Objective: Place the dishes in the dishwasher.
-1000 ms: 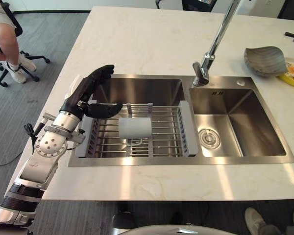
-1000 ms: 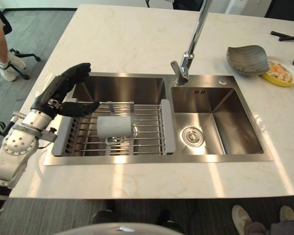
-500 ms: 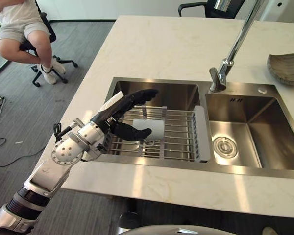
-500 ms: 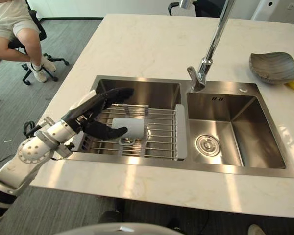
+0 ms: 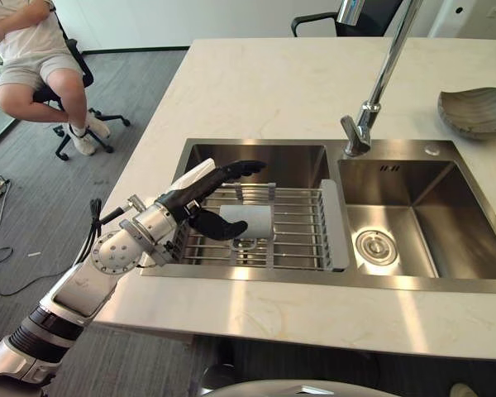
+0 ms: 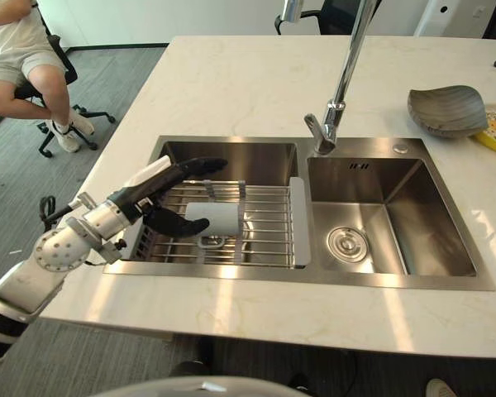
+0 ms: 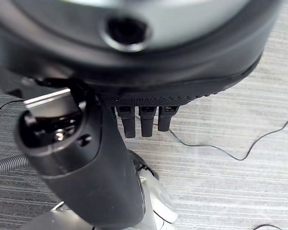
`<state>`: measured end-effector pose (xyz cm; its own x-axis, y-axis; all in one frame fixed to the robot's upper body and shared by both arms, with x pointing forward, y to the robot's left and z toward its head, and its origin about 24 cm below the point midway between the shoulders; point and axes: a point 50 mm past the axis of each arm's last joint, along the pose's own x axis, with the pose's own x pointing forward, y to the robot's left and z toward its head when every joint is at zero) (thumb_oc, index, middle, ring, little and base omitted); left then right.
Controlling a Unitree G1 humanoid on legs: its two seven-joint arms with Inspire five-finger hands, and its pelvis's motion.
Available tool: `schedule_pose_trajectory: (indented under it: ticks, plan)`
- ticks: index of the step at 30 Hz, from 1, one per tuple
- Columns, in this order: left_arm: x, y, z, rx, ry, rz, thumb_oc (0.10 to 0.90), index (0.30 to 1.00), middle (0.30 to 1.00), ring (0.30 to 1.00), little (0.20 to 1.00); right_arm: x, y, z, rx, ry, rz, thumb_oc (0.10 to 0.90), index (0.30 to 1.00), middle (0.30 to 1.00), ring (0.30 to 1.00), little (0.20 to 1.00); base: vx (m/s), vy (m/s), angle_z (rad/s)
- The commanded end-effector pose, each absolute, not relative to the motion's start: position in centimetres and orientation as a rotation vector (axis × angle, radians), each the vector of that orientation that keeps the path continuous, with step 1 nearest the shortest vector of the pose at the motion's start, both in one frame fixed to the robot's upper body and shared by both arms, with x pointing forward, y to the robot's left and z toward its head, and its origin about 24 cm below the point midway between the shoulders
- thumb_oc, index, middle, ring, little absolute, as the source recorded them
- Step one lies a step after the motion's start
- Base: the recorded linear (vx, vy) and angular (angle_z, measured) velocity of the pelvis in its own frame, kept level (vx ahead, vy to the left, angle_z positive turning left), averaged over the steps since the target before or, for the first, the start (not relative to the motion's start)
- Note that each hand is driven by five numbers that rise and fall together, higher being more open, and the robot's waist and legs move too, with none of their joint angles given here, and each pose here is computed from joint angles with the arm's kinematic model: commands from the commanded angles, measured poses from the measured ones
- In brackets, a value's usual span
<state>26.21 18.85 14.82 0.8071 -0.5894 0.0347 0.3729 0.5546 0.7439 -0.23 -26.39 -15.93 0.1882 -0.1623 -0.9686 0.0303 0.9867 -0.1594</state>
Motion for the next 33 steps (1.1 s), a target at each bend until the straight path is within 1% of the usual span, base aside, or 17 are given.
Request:
schedule_pose_trajectory:
  ticks: [1, 8, 19, 23, 28, 33]
  plan:
    - [28.1, 18.0, 20.5, 0.943, -0.565, -0.474, 0.800, 0.900, 0.900, 0.900, 0.900, 0.6, -25.8, -15.9, -0.101, 1.336, -0.090, 0.800, 0.900, 0.900, 0.900, 0.900, 0.00, 0.000, 0.00]
    - [29.5, 17.9, 18.6, 0.976, -0.484, -0.456, 0.800, 0.900, 0.900, 0.900, 0.900, 1.6, -26.0, -15.8, -0.114, 1.305, -0.086, 0.800, 0.900, 0.900, 0.900, 0.900, 0.00, 0.002, -0.02]
    - [30.4, 17.4, 16.5, 0.994, -0.388, -0.494, 0.800, 0.900, 0.900, 0.900, 0.900, 1.0, -27.1, -15.5, -0.125, 1.320, -0.124, 0.800, 0.900, 0.900, 0.900, 0.900, 0.00, 0.004, -0.03]
    - [30.9, 17.8, 15.7, 1.040, -0.325, -0.501, 0.800, 0.900, 0.900, 0.900, 0.900, 1.3, -27.4, -15.3, -0.125, 1.315, -0.125, 0.800, 0.900, 0.900, 0.900, 0.900, 0.00, 0.000, 0.00]
    - [31.1, 19.2, 13.5, 1.037, -0.190, -0.471, 0.800, 0.900, 0.900, 0.900, 0.900, 1.8, -27.5, -15.2, -0.120, 1.302, -0.111, 0.800, 0.900, 0.900, 0.900, 0.900, 0.00, 0.006, -0.04]
    - [31.3, 20.1, 12.2, 1.055, -0.115, -0.438, 0.800, 0.900, 0.900, 0.900, 0.900, 2.5, -27.5, -15.1, -0.121, 1.290, -0.103, 0.800, 0.900, 0.900, 0.900, 0.900, 0.00, 0.000, 0.00]
